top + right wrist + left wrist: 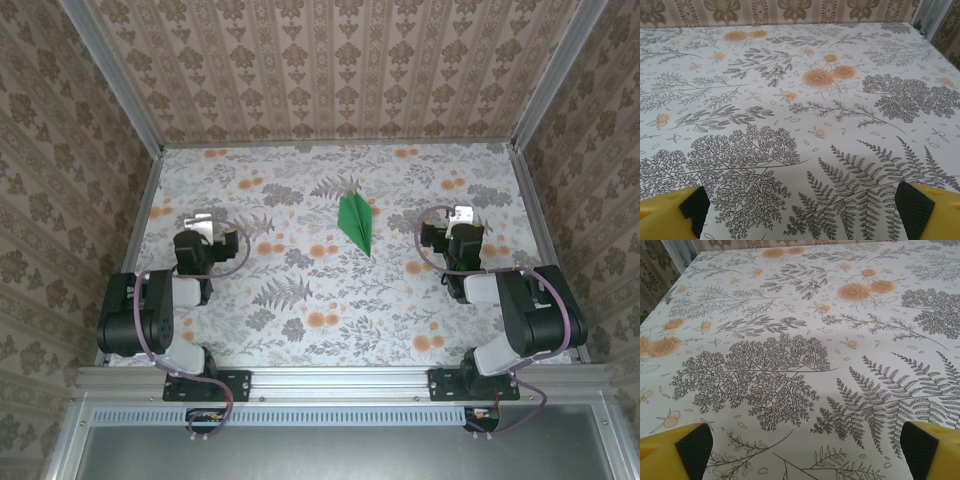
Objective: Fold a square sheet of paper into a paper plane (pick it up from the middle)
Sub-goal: Reset both arms
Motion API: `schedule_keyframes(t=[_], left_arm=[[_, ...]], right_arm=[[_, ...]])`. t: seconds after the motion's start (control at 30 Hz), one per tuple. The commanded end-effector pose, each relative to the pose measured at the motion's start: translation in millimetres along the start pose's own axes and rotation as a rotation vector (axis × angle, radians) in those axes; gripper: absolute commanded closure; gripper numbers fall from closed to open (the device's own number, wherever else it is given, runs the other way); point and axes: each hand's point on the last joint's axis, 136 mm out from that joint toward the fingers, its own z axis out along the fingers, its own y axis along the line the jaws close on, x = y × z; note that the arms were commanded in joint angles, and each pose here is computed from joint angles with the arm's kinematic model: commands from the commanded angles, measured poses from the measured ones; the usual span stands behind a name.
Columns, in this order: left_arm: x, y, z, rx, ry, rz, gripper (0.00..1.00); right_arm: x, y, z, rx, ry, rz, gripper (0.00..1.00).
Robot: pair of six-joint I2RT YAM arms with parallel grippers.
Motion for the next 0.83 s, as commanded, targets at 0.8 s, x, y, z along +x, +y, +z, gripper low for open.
schedule_keyframes(t=[0.8], left_arm=[[-18.9,-4.2,6.8,-0.004,-0.035,0.044,0.0]], right_arm=[[-12.1,1.1,3.6,-0.03,-0.04,0.018,0.0]])
